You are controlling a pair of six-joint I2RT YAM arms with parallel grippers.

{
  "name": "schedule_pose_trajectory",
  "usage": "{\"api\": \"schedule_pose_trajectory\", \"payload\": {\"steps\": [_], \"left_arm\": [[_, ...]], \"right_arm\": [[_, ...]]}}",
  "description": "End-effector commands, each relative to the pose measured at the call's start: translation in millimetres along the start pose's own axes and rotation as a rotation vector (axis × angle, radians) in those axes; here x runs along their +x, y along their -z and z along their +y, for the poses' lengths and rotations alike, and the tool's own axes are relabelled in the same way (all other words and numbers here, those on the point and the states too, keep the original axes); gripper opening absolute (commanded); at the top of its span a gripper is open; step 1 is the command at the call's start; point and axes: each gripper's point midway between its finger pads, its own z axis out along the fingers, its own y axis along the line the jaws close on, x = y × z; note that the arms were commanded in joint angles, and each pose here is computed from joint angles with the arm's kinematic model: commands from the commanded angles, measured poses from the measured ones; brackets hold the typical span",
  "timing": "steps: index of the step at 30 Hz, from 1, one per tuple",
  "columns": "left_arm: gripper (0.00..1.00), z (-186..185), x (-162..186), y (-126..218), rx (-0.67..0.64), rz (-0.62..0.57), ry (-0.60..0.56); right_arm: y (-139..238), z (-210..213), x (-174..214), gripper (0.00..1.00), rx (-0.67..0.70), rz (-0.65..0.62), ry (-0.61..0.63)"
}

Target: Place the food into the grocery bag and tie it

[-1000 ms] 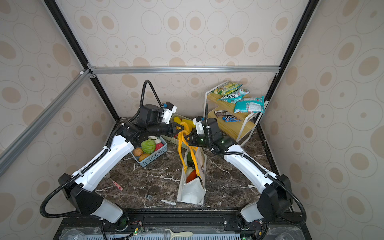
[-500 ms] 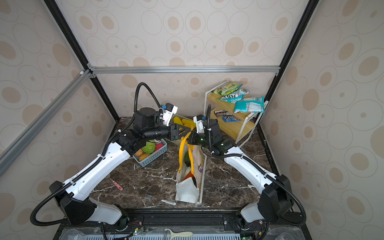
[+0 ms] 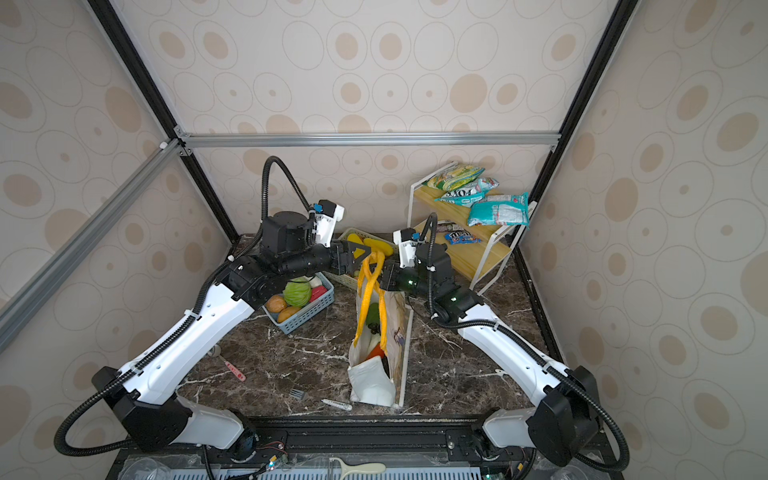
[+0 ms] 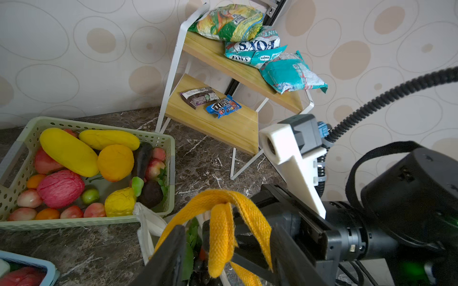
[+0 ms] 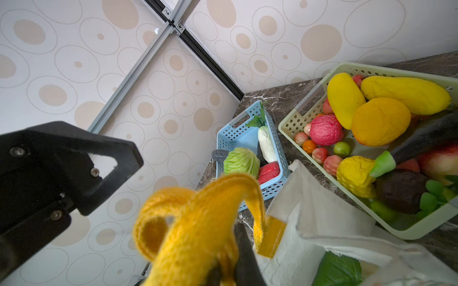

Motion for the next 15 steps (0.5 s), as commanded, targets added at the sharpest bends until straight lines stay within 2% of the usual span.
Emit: {"api": "schedule_pose_trajectory", "payload": {"steps": [1, 5, 15], "left_arm": [[0.54, -14, 5, 3, 0.038, 0.031, -0.068], [0.53, -7, 17, -3, -0.014, 0.070, -0.091], [0.40, 8, 37, -19, -0.071, 0.130, -0.110]], "right_arm": [[8, 11, -7, 0.04, -0.023, -0.020, 0.013], [8, 13, -9, 0.04, -0.019, -0.020, 0.015], [16, 19, -13, 0.04, -0.019, -0.027, 0.025]]}}
